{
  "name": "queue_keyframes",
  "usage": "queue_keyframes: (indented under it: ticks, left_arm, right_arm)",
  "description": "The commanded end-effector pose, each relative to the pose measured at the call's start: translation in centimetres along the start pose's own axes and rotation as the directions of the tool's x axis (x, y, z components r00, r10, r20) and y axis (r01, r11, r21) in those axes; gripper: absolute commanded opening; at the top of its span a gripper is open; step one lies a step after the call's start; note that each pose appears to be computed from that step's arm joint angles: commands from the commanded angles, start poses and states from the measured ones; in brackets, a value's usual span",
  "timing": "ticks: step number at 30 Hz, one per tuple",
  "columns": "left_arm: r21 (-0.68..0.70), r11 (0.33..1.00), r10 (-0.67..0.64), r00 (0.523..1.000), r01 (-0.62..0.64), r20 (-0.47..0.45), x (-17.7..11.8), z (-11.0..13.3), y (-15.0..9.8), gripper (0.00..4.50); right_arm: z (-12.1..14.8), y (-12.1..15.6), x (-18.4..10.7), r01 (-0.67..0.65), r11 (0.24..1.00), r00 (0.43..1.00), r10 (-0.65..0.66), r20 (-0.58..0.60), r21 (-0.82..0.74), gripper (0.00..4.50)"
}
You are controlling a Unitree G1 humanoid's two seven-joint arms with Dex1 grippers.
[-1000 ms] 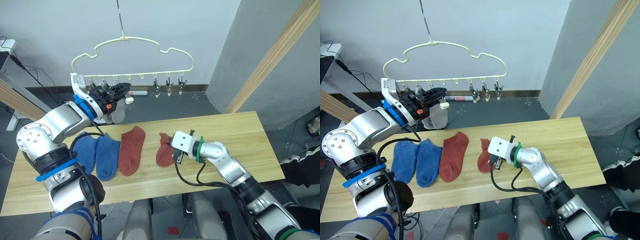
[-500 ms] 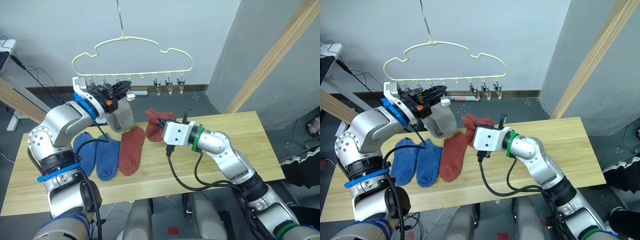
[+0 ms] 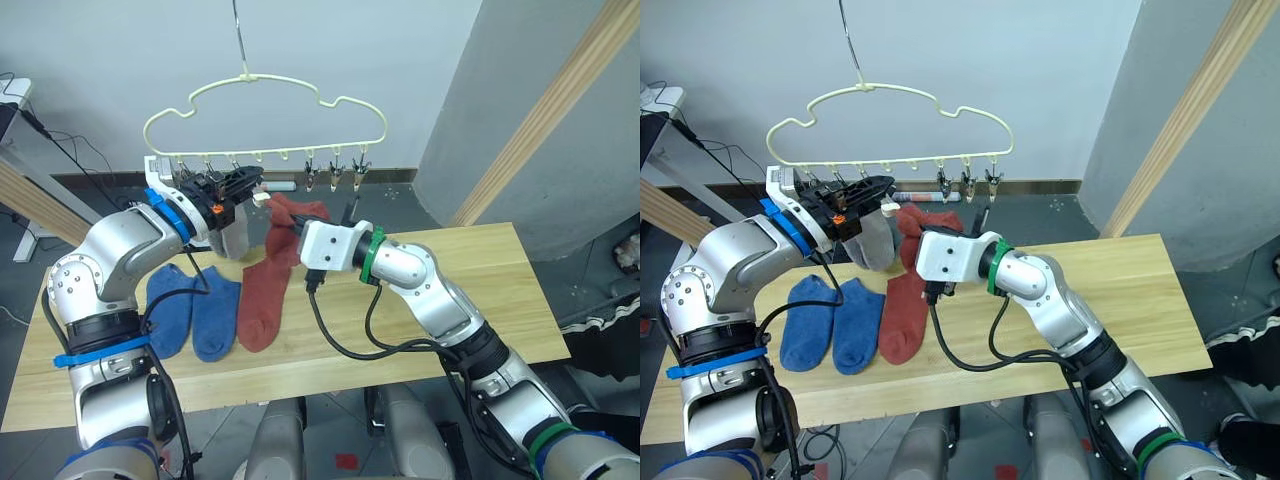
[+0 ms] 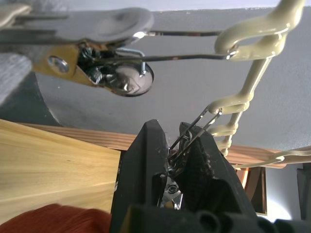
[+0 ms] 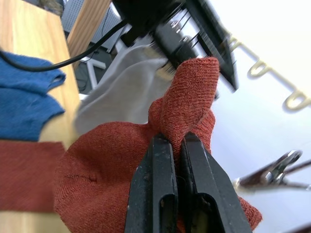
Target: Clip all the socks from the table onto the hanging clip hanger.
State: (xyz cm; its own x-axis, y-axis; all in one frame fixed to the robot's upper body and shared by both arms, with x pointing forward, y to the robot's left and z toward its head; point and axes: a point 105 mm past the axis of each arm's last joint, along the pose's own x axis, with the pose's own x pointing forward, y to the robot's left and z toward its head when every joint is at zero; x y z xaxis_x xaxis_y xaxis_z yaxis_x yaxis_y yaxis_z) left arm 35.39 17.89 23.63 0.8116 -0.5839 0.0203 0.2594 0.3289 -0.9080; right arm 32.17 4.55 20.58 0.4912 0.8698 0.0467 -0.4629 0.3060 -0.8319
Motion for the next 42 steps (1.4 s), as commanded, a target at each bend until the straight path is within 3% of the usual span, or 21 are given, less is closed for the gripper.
queue_keyframes:
  ticks: [1,15,25,26,36,38,42]
  left_arm:
    - [-0.015,0.998,0.063,0.998,-0.063,0.004,-0.3,-0.1,1.5,0.33]
    - [0.001,0.998,0.059,0.998,-0.059,-0.002,-0.2,-0.5,1.6,0.33]
    - [0.123,0.992,0.036,0.999,-0.032,-0.032,-0.5,-1.1,1.2,0.33]
    - [0.115,0.993,0.027,0.999,-0.023,-0.03,-0.5,-1.1,1.1,1.04]
    - [0.145,0.989,0.019,1.0,-0.021,0.016,-1.7,-0.3,0.1,4.01]
    - [0.227,0.974,0.022,1.0,-0.019,-0.009,-2.2,-0.7,-0.2,4.5]
    - [0.394,0.919,0.056,0.99,0.0,-0.129,-4.1,-3.7,-0.5,4.5]
  right_arm:
    - [1.4,-0.3,0.3,0.011,1.0,0.998,-0.01,0.054,-0.022,0.02]
    - [2.5,0.0,1.5,-0.003,0.999,0.997,0.007,0.076,-0.052,0.02]
    - [2.6,-0.2,1.8,0.007,0.998,0.998,-0.002,0.066,-0.068,0.02]
    - [2.5,-0.2,1.8,0.007,0.998,0.998,-0.002,0.065,-0.067,0.0]
    - [1.6,-0.1,1.7,0.003,0.997,0.999,-0.007,0.042,0.076,0.0]
    - [1.4,0.2,1.7,-0.011,0.993,0.999,0.006,0.04,0.119,0.55]
    - [-0.5,0.8,0.5,-0.032,0.978,0.999,0.033,-0.004,0.205,1.88]
